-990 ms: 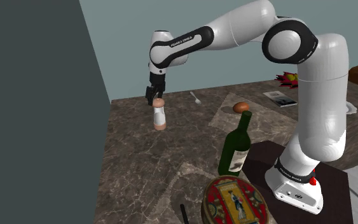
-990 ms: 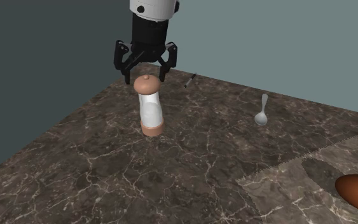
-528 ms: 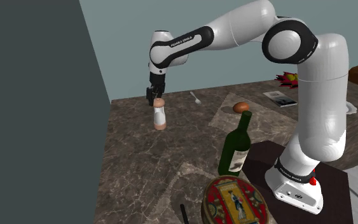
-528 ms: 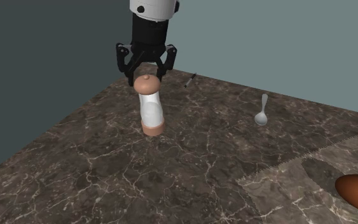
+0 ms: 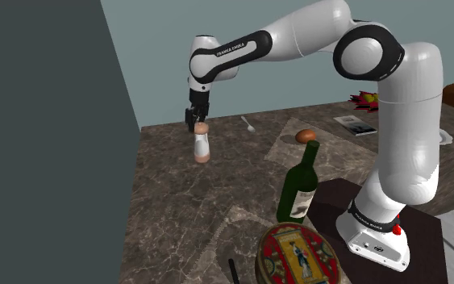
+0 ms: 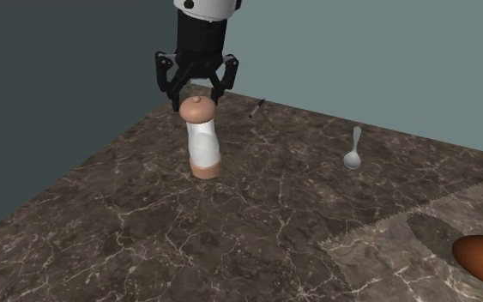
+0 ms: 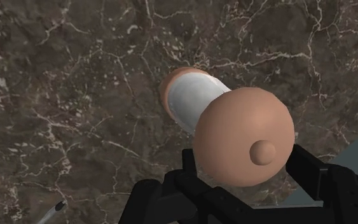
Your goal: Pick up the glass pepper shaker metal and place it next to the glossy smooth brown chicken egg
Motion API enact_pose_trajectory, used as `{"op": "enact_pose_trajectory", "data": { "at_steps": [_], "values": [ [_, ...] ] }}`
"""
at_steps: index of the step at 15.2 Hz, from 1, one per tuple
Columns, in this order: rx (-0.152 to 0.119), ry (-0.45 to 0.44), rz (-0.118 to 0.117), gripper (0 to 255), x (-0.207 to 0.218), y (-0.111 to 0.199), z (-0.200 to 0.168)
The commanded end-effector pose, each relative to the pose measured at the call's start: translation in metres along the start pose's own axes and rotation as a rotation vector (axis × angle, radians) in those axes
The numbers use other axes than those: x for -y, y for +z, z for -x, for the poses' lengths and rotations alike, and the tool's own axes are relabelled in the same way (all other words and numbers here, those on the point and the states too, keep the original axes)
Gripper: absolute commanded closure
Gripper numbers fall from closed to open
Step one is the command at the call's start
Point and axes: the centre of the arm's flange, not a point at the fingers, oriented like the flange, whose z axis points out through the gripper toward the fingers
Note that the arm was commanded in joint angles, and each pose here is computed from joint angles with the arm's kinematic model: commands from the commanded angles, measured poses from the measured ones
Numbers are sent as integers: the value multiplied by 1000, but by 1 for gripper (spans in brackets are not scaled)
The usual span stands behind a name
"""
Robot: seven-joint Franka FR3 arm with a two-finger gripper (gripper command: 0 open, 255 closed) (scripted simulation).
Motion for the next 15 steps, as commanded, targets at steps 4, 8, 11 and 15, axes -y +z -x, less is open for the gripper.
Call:
{"op": "enact_pose_trajectory", "data": {
  "at_steps": [4, 8, 11, 15],
  "values": [
    [0, 0, 0, 255, 5, -26, -1],
    [0, 0, 0, 255, 9, -47, -3],
    [0, 0, 0, 255, 12, -62, -5],
    [0, 0, 0, 255, 16, -83, -6]
  ]
}}
